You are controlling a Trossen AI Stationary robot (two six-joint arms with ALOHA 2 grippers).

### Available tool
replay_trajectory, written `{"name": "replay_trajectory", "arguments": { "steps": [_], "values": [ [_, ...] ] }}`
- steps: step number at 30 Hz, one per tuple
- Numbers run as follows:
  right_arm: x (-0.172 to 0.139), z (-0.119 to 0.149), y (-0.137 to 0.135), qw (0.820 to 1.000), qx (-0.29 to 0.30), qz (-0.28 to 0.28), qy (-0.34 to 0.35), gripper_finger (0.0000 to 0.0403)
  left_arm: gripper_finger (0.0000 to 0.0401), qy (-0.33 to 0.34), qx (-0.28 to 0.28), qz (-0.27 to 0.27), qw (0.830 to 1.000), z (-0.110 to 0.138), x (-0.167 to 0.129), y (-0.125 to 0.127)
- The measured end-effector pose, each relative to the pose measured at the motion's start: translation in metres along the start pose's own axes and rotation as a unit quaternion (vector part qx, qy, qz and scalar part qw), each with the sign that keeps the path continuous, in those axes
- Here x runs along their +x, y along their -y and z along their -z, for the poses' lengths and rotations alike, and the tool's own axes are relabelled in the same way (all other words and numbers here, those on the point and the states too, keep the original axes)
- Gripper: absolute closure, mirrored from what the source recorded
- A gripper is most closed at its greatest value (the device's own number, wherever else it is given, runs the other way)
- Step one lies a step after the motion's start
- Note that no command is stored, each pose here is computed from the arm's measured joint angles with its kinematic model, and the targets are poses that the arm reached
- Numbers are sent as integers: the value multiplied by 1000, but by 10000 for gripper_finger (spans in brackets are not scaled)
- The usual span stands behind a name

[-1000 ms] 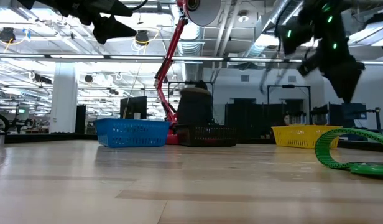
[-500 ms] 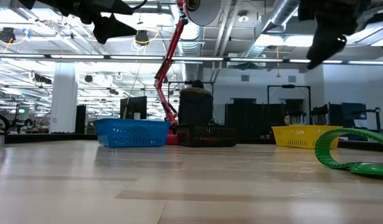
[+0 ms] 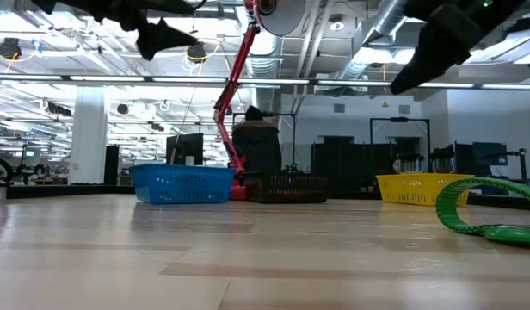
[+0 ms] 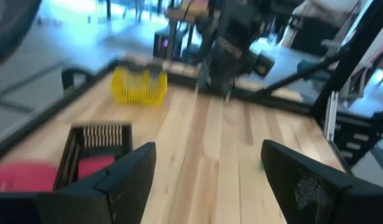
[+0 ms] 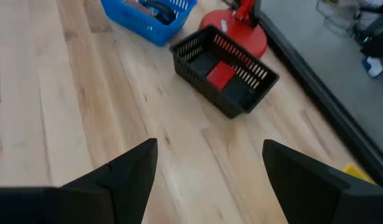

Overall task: Pick & Place Office items
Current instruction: Put the green wristwatch into the blue bin

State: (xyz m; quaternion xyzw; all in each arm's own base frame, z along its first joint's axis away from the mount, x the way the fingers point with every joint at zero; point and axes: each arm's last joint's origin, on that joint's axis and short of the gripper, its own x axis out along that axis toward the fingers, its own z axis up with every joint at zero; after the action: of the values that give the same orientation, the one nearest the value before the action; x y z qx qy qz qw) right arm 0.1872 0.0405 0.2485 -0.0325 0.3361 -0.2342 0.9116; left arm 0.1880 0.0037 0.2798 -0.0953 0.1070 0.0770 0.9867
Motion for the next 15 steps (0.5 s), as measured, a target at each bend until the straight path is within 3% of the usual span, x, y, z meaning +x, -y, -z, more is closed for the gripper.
{"name": "replay_trajectory", "arguments": {
  "steps": [7, 15],
  "values": [
    [6, -4, 8, 999, 38, 18, 0, 121, 116, 51, 16, 10, 999, -8, 9, 3],
    [12, -6, 14, 996, 77, 32, -3, 121, 116, 43, 3, 9, 999, -4, 21, 4]
  ]
}}
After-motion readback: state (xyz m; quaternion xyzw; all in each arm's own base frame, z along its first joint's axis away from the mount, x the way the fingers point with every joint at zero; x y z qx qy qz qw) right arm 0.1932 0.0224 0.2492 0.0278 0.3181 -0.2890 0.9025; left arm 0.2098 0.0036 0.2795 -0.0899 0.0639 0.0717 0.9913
